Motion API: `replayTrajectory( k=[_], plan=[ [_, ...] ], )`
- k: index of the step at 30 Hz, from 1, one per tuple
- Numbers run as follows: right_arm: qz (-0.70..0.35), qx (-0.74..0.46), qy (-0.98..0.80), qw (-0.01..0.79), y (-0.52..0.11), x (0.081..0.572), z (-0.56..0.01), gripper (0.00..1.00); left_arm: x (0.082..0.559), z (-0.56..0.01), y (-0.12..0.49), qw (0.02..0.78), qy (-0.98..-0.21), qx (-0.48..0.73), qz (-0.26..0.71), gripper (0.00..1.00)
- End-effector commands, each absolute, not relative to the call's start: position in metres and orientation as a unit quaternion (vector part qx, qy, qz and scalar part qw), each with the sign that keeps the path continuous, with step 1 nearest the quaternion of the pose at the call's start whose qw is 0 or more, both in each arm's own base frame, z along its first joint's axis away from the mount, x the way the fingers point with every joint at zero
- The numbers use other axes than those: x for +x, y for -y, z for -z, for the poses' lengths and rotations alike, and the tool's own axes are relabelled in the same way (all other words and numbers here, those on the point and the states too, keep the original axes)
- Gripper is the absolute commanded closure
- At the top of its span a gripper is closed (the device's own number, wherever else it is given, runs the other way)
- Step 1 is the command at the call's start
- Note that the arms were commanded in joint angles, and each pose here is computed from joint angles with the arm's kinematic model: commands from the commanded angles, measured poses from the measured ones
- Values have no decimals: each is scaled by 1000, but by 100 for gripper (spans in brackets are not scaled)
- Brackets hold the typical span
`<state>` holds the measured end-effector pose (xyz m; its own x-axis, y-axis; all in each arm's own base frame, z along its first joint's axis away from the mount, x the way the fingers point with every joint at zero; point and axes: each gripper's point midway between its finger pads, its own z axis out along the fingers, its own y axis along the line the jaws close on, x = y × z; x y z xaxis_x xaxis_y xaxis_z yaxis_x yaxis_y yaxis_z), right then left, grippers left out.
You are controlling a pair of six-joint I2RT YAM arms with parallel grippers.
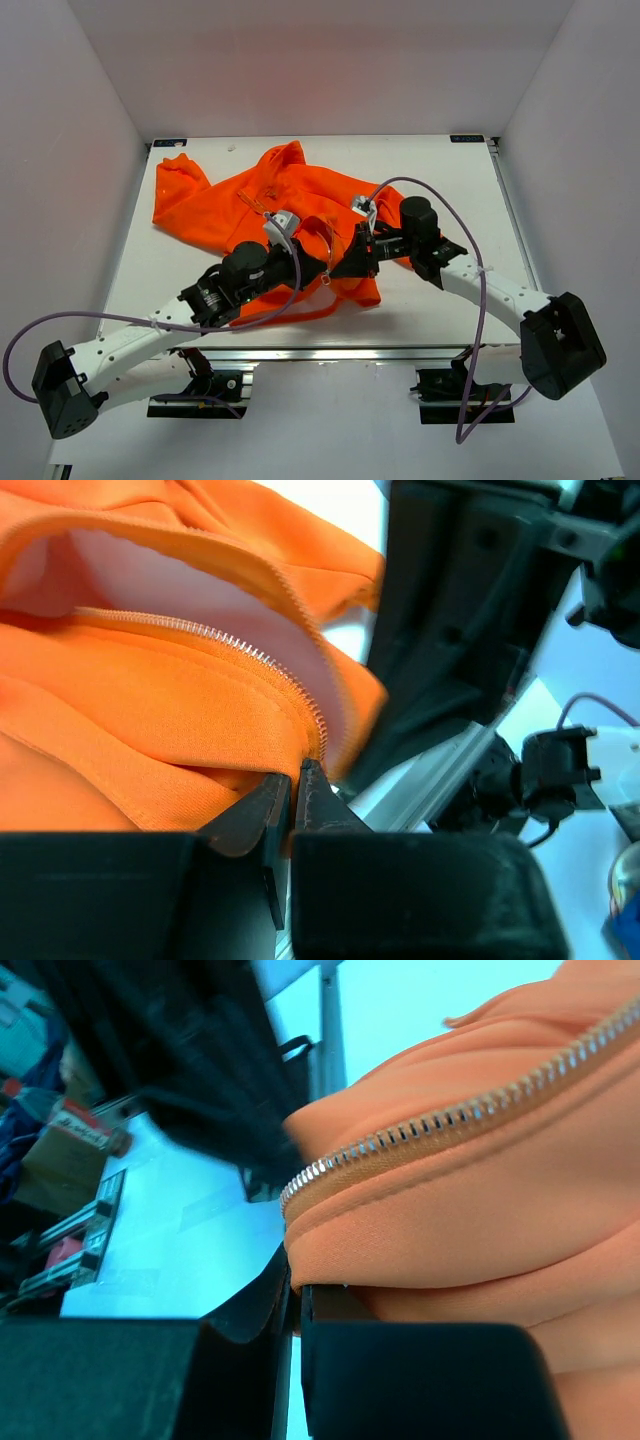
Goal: Zip up the jacket
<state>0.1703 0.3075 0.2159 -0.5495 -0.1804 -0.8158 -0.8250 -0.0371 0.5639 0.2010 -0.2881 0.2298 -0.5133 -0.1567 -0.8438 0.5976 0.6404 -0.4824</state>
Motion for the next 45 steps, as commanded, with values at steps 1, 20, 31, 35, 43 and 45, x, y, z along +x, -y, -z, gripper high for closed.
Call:
replayTrajectory(
  k=[1,20,31,35,43,45],
  plan=[
    [-575,-397,-636,328,-314,195,-236,100,188,-280,305,485,-721,181,461,100],
    [-506,-338,-623,491,-297,230,-276,100,182,-312,292,495,-716,166,464,100],
    [-545,-378,-595,454,-297,203,-291,100,194,-319,274,540,-710,147,428,100],
    [-539,-382,-612,435,-293,196,-288,100,200,-322,267,557,-707,135,415,100],
    [-564,-395,-604,402,-288,173,-285,100,199,-311,278,545,-706,139,431,100],
    [-570,-394,-604,394,-288,171,-287,100,198,-310,280,542,-704,139,438,100]
  ],
)
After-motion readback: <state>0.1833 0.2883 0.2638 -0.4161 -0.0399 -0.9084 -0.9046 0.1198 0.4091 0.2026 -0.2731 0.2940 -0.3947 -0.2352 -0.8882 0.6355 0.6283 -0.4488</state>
